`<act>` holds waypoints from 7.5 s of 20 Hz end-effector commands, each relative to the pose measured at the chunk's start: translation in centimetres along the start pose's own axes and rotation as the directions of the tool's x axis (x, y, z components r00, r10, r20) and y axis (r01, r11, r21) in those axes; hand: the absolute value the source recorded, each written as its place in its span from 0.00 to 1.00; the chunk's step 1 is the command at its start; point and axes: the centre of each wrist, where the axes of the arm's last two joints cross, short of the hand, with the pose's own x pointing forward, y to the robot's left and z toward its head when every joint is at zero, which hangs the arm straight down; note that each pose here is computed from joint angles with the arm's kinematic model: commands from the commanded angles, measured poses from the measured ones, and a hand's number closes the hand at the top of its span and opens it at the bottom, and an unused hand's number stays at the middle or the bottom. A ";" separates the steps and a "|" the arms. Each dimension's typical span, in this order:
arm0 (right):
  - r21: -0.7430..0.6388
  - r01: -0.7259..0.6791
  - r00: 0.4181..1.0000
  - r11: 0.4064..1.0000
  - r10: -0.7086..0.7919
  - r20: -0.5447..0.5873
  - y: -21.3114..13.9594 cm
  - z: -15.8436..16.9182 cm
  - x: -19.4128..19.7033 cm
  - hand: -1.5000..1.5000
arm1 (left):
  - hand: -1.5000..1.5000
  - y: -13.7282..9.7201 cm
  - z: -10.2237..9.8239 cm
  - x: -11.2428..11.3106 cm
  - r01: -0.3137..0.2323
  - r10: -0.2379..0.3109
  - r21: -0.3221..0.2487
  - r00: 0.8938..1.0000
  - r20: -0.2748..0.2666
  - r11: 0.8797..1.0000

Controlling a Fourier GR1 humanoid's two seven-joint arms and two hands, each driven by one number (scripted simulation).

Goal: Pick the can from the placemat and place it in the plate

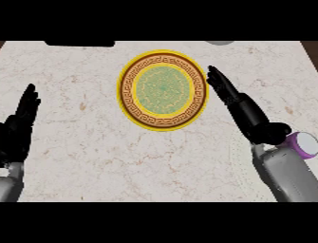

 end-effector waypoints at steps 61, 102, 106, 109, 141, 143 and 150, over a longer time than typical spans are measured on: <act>0.262 -0.691 0.483 0.674 0.700 -0.526 -15.9 12.5 3.6 0.00 | 0.50 -7.2 6.6 -4.0 -0.313 0.212 -0.226 0.900 -0.381 0.923; -0.138 -0.799 0.580 0.586 0.687 -0.438 4.7 -2.3 1.2 1.00 | 0.50 -8.9 5.4 -2.6 -0.297 0.177 -0.317 0.917 -0.358 0.901; -0.287 -0.821 0.569 0.493 0.668 -0.480 6.3 -4.4 3.6 1.00 | 0.50 -9.5 5.3 -2.2 -0.289 0.162 -0.346 0.921 -0.353 0.893; -0.398 -0.805 0.593 0.440 0.613 -0.522 7.1 -5.6 4.9 1.00 | 0.50 -9.6 4.9 -1.8 -0.286 0.161 -0.357 0.926 -0.341 0.890; -0.705 -0.708 0.657 -0.036 0.332 -0.677 6.5 -10.5 -0.6 1.00 | 0.50 -8.7 5.4 -3.0 -0.302 0.198 -0.286 0.919 -0.342 0.909; -0.705 -0.708 0.654 -0.038 0.341 -0.675 6.4 -11.9 0.3 1.00 | 0.50 -8.4 4.7 -2.4 -0.287 0.174 -0.294 0.919 -0.355 0.912; -0.502 -0.843 0.528 0.192 0.116 -0.842 5.0 -9.7 -5.3 0.00 | 0.50 -8.8 4.4 -2.0 -0.296 0.185 -0.293 0.918 -0.351 0.909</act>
